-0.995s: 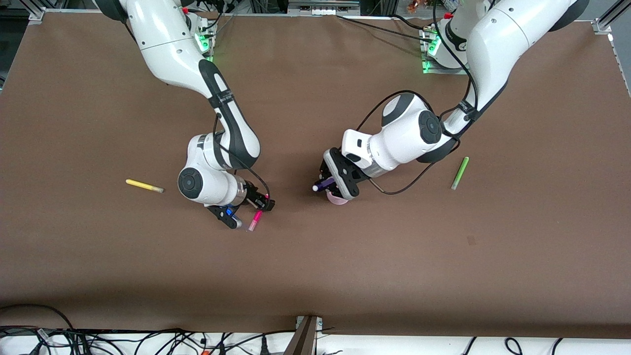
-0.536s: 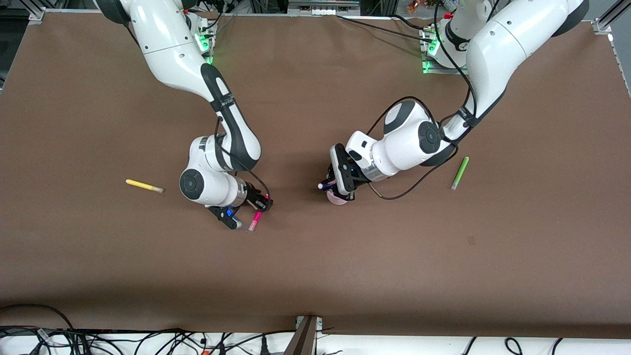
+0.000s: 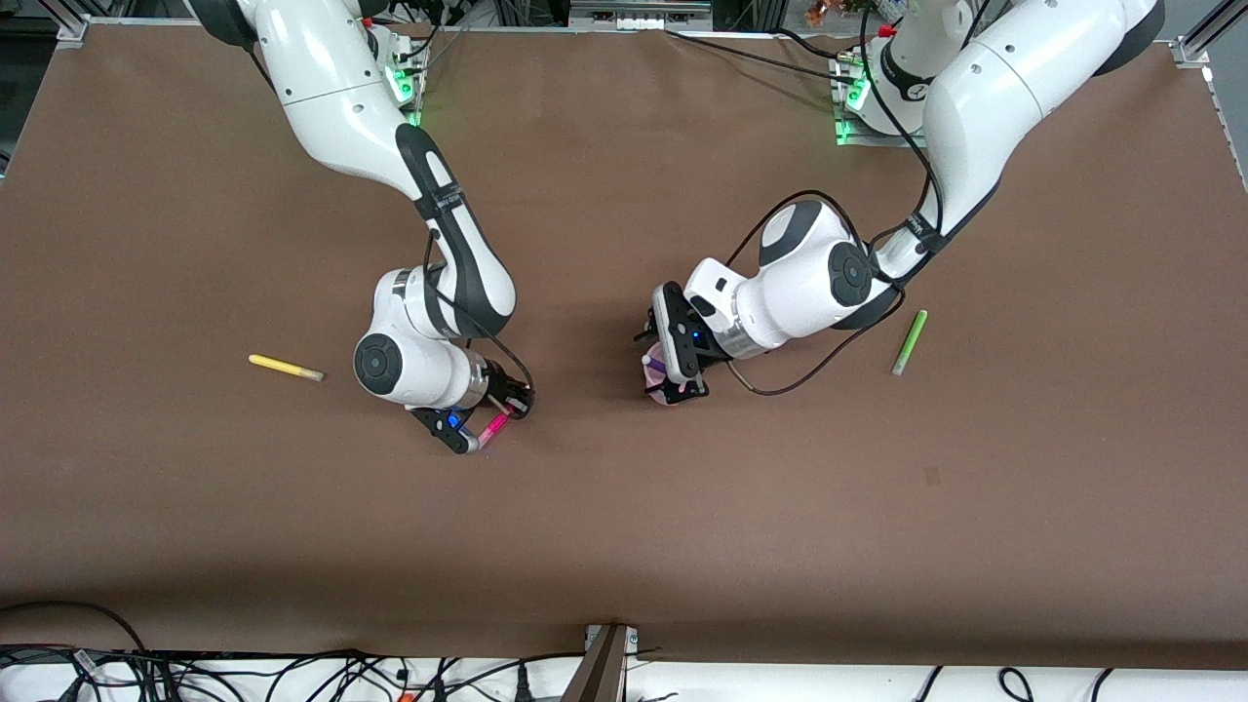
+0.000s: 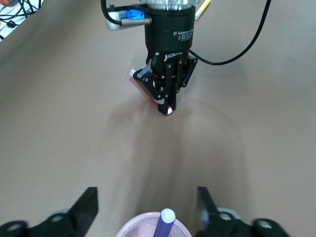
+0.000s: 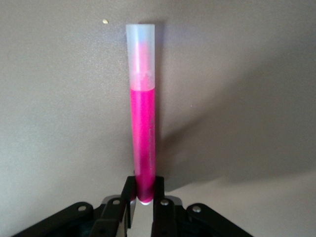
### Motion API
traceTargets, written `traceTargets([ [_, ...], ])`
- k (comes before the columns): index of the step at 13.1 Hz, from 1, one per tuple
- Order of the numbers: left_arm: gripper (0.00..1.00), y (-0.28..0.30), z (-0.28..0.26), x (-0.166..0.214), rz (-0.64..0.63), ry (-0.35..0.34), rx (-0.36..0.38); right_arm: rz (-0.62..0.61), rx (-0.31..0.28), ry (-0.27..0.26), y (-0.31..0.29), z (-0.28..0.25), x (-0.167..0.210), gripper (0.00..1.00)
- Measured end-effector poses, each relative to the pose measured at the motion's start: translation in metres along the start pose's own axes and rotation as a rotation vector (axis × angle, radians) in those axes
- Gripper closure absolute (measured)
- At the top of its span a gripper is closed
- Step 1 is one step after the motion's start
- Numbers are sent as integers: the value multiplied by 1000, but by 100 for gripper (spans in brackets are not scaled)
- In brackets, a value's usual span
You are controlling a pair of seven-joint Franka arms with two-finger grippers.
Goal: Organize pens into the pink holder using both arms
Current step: 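Release the purple marker while the right gripper lifts the pink marker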
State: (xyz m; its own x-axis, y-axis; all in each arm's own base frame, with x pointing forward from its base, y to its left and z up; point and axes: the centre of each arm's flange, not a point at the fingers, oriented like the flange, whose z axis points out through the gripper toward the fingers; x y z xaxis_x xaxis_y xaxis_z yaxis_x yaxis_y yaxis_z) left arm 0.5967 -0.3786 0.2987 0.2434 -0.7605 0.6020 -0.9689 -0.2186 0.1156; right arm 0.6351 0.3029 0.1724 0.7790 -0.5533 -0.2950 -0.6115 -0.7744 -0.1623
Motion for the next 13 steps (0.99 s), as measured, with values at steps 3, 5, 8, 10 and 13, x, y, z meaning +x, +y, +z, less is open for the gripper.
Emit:
traceTargets([
  [3,0,-4,-33,4,-102,-39,-86,3,2,-2,0,0,1,82],
  [5,0,-11,-64,-3,-172,-96,-146,6,1,-10,0,0,0,82],
  [8,0,-19,-106,-19,-285,-209,-191,40,21,-108,-6,-10,-4,82],
  [10,0,-15,-130,-21,-380,-299,-207,89,58,-203,-18,-32,-8,82],
  [13,0,-19,-182,-26,-518,-435,-199,204,101,-308,-42,-66,-21,82],
])
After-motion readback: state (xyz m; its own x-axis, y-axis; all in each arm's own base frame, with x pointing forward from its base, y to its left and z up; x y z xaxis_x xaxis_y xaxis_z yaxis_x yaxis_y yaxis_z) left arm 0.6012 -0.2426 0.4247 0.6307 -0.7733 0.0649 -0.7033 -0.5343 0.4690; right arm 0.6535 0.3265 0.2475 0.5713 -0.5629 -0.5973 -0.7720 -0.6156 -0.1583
